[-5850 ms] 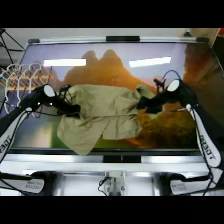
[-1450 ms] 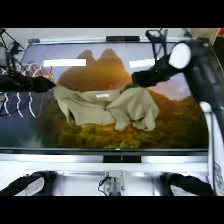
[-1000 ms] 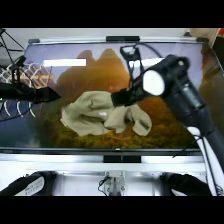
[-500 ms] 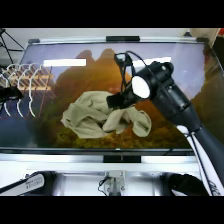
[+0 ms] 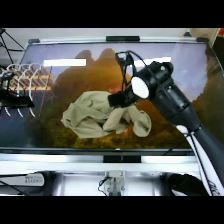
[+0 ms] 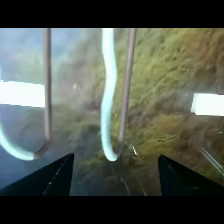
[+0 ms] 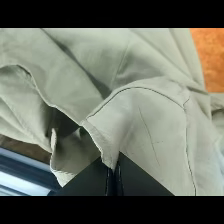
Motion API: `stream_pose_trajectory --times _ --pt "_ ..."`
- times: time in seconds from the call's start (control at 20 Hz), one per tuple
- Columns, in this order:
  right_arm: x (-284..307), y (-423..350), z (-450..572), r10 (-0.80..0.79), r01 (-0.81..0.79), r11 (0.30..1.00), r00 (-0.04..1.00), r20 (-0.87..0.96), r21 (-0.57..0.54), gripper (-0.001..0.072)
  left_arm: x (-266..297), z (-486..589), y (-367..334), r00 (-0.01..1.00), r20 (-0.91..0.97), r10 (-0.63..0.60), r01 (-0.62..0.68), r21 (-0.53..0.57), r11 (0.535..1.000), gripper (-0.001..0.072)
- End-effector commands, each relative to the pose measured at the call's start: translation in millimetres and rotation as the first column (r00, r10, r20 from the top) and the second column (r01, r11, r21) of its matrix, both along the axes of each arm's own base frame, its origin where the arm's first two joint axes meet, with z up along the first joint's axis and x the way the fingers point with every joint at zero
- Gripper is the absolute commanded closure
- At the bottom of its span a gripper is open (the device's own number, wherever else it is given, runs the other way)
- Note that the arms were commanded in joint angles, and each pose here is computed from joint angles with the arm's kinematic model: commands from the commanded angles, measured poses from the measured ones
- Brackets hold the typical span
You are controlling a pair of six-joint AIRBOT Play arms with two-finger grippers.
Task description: Fold the shirts.
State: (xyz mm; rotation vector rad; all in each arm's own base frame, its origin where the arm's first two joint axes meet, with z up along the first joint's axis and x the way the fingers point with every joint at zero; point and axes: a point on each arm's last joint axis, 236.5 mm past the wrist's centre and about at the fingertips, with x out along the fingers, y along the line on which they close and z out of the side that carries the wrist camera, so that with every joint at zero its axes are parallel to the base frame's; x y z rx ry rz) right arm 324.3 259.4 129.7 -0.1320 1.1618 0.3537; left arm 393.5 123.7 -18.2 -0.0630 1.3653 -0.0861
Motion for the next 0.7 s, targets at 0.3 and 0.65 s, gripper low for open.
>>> stream_pose_trajectory --times 0.3,0.65 --pt "4 -2 1 -0.022 0.022 1.000 1.000 0.014 -0.002 0.0644 0 -56 0 0.994 -0.099 -0.041 0.038 -0.033 0.999 0.0100" --pt "9 -8 2 -0.041 0.041 0.999 0.999 0.033 -0.021 0.0644 -6 -79 -7 0.986 -0.159 -0.049 0.039 -0.066 0.997 0.0265"
